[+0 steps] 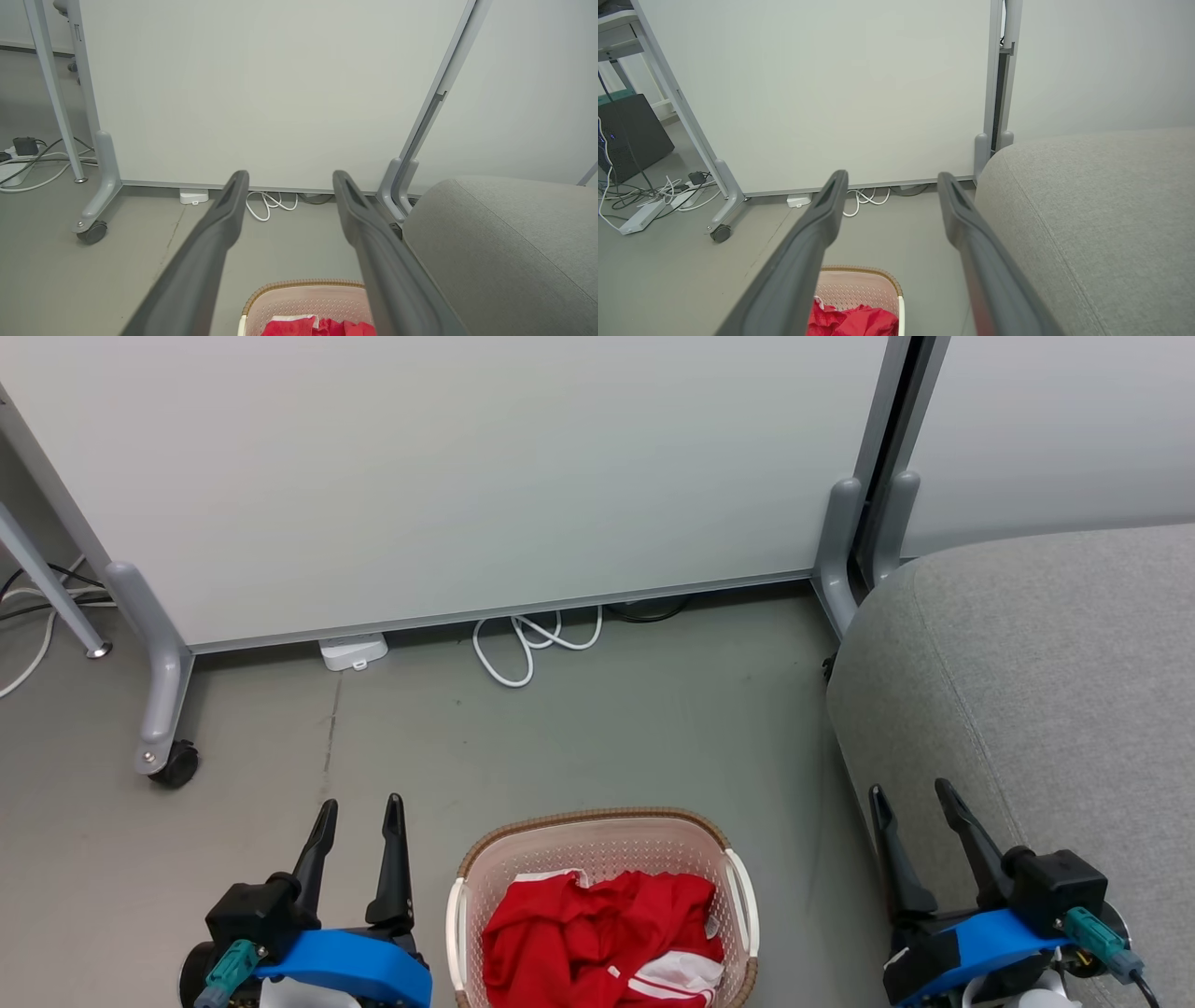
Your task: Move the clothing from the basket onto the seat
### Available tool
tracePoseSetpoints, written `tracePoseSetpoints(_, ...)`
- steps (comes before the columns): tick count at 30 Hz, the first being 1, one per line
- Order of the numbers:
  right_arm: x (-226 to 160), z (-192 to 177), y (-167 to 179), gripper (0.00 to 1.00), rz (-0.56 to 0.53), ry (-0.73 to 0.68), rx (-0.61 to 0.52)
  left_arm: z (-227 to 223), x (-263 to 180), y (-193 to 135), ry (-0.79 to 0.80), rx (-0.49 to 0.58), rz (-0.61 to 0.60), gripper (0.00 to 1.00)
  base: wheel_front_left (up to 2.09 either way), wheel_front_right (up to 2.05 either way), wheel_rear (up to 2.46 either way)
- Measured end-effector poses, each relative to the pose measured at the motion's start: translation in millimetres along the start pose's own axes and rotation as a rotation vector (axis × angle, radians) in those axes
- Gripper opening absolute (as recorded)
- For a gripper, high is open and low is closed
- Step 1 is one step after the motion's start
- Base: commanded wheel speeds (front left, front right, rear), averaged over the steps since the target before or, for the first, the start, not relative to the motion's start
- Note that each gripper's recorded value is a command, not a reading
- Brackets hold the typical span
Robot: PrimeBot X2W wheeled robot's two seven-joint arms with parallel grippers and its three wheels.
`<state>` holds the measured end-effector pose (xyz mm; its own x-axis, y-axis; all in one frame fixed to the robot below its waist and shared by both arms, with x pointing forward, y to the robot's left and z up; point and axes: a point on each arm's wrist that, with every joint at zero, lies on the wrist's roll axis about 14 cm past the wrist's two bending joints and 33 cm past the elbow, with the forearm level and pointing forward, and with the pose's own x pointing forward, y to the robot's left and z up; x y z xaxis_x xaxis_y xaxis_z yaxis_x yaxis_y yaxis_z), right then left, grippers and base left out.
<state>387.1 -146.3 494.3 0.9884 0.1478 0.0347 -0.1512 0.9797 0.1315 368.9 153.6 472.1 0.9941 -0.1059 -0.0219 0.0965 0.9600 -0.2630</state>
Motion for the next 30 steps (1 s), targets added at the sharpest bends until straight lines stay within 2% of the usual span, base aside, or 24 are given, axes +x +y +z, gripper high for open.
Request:
tracePoseSetpoints(14, 0, -3, 1, 1.0, 0.005, 0.01, -0.001, -13, 4, -9, 0.04, 0.009, -0.032, 1.0, 0.0, 0.0, 0.0)
tracePoseSetpoints(21, 5, -10, -4, 1.0, -0.007, 0.028, 0.0, -45, 23, -26, 0.144, 0.021, -0.097, 1.0, 0.0, 0.0, 0.0)
tracePoseSetpoints(30, 19, -30, -24, 1.0, -0.049, 0.077, 0.007, -111, 56, -40, 0.343, 0.053, -0.183, 1.0, 0.0, 0.0, 0.0)
